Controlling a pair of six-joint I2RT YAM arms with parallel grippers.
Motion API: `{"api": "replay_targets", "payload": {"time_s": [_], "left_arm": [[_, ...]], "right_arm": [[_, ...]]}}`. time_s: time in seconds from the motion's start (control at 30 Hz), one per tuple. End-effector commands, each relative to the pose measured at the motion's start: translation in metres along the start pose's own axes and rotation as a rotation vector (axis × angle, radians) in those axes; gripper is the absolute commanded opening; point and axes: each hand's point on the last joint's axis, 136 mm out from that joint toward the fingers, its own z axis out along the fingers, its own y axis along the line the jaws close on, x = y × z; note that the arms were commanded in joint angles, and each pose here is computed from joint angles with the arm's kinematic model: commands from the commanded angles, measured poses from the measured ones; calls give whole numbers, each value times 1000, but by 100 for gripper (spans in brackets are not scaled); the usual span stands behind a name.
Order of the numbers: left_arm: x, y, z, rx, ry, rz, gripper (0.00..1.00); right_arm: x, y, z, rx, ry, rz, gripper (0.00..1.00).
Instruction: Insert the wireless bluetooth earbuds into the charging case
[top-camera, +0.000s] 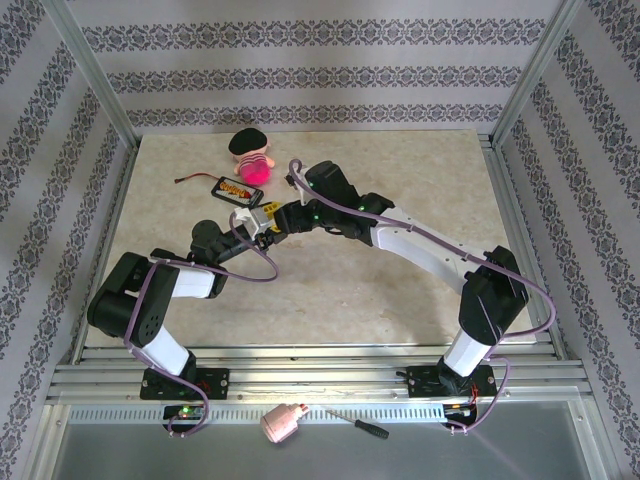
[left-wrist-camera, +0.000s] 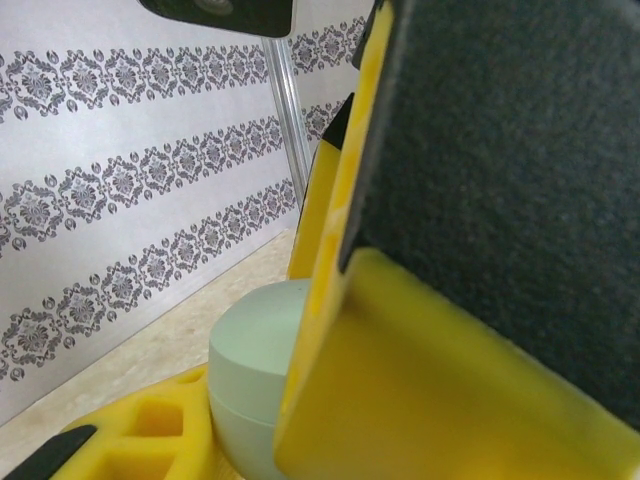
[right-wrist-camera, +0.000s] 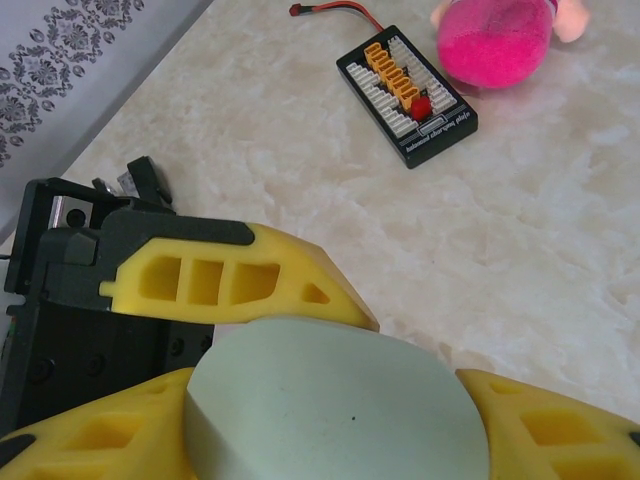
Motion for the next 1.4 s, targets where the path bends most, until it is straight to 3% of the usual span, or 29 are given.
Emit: {"api": "replay_targets", "payload": {"time_s": [0.0, 0.1, 0.3, 0.47, 0.7, 0.93, 1.37], "left_arm": [[-16, -6, 3, 27, -57, 50, 53], [-11, -8, -1, 19, -43, 56, 79], [10, -18, -11, 20, 10, 9, 93], [23, -28, -18, 35, 42, -38, 96], [41, -38, -21, 81, 140, -99, 97], [59, -45, -26, 130, 299, -126, 99], [53, -49, -24, 176, 318, -145, 100]], "right_arm": [[-7, -17, -9, 73, -42, 38, 50], [-9, -32, -15, 108, -72, 83, 50], [1, -73, -19, 214, -89, 129, 51], [30, -125, -15, 368, -61, 175, 51], [80, -167, -1, 477, 26, 243, 51], [123, -182, 19, 505, 137, 287, 51], [156, -197, 42, 541, 237, 290, 57]]}}
